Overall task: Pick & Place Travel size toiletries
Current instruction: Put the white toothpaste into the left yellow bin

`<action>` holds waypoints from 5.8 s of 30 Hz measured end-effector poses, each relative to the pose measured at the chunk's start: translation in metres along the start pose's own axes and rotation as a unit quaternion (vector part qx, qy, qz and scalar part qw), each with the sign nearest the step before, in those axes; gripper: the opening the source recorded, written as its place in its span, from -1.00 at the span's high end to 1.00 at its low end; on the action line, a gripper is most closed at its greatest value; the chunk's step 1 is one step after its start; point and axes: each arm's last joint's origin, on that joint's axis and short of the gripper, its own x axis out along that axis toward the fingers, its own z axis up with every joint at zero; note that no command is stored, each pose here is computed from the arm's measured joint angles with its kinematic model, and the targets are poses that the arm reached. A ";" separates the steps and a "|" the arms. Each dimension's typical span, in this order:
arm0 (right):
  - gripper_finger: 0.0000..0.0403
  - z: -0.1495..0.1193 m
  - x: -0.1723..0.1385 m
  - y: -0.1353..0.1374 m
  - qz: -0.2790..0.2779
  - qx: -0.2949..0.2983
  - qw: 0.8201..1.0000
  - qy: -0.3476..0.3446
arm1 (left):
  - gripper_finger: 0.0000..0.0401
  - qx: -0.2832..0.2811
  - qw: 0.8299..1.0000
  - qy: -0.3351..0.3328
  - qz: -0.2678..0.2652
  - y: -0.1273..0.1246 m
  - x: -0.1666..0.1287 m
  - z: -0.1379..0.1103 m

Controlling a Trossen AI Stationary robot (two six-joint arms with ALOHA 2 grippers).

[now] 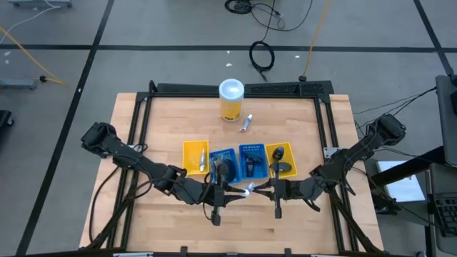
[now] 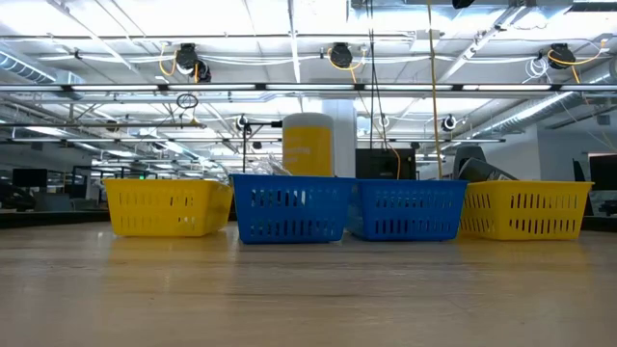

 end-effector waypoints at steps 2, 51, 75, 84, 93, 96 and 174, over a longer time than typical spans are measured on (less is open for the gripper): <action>1.00 0.000 0.000 0.000 0.001 0.000 1.000 0.000 | 0.91 0.000 1.000 0.000 0.001 0.000 0.000 0.000; 0.21 -0.039 0.004 0.011 0.034 0.063 0.988 0.137 | 1.00 0.010 0.987 0.158 -0.006 -0.017 -0.011 -0.031; 0.21 -0.129 0.048 0.005 -0.045 0.194 0.937 0.287 | 0.95 -0.041 0.978 0.204 -0.002 -0.012 -0.012 -0.041; 0.21 -0.125 0.053 0.007 -0.016 0.228 0.937 0.265 | 0.92 -0.043 0.978 0.204 -0.001 -0.012 -0.012 -0.041; 0.21 -0.133 0.054 0.007 -0.030 0.240 0.930 0.278 | 0.97 -0.042 0.978 0.204 0.000 -0.012 -0.012 -0.041; 0.27 -0.137 0.059 0.008 -0.027 0.248 0.931 0.267 | 0.92 -0.042 0.978 0.204 0.000 -0.012 -0.012 -0.041; 0.38 -0.143 0.058 0.010 -0.007 -0.059 0.965 0.255 | 0.89 -0.048 0.977 0.208 0.000 -0.012 -0.012 -0.042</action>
